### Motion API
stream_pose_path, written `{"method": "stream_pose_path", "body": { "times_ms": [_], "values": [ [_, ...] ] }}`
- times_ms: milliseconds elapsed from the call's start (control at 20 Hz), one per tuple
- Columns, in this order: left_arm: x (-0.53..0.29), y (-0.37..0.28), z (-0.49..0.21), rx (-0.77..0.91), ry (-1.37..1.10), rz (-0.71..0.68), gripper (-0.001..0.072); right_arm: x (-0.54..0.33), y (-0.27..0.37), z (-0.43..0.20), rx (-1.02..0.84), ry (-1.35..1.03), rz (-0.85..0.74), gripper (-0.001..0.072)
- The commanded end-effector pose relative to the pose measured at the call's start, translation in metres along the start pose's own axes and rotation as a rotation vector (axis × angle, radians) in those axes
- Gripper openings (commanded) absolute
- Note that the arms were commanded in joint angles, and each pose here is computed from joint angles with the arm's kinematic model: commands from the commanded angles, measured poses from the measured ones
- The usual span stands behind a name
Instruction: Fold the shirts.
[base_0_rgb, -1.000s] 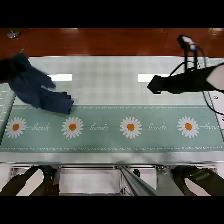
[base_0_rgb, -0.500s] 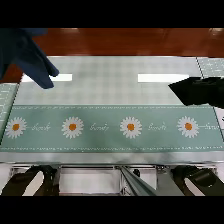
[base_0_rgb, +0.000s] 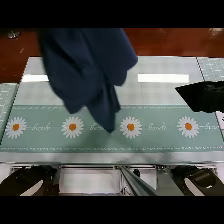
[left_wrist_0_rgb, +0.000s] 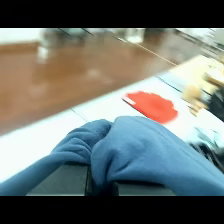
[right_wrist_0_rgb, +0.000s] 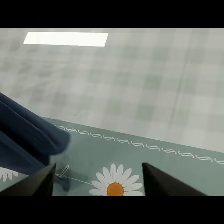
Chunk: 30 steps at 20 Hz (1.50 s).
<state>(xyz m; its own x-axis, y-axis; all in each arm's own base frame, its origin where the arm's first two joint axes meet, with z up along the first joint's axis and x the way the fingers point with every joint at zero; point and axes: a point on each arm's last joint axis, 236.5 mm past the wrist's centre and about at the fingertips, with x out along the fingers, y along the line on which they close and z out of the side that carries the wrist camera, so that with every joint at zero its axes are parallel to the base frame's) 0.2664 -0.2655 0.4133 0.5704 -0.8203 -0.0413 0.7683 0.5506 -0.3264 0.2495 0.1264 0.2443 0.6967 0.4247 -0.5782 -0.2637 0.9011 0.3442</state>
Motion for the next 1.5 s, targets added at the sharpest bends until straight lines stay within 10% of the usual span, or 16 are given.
{"method": "stream_pose_path", "body": {
  "times_ms": [0, 600, 700, 1150, 1300, 1450],
  "values": [
    [0.030, -0.004, -0.080, -0.096, 0.073, -0.036, 0.0025, -0.001, -0.006, 0.000, 0.021, -0.002, -0.027, 0.0619],
    [-0.071, 0.197, -0.411, -0.563, 0.768, 0.488, 0.0058, 0.101, -0.056, -0.082, 0.123, 0.283, -0.135, 0.0620],
    [-0.087, 0.215, -0.408, -0.639, 0.783, 0.537, 0.0688, 0.130, -0.059, -0.081, 0.150, 0.300, -0.128, 0.0621],
    [-0.184, 0.232, -0.337, -0.823, 0.616, 0.719, 0.0699, 0.062, -0.217, -0.088, 0.417, 0.314, -0.463, 0.0621],
    [-0.138, 0.159, -0.394, -0.964, 0.662, 0.396, 0.0696, 0.099, -0.183, -0.161, 0.537, 0.410, -0.301, 0.0621],
    [-0.144, 0.159, -0.458, -0.980, 0.759, 0.488, 0.0696, 0.134, -0.130, -0.208, 0.566, 0.493, -0.120, 0.0620]
  ]
}}
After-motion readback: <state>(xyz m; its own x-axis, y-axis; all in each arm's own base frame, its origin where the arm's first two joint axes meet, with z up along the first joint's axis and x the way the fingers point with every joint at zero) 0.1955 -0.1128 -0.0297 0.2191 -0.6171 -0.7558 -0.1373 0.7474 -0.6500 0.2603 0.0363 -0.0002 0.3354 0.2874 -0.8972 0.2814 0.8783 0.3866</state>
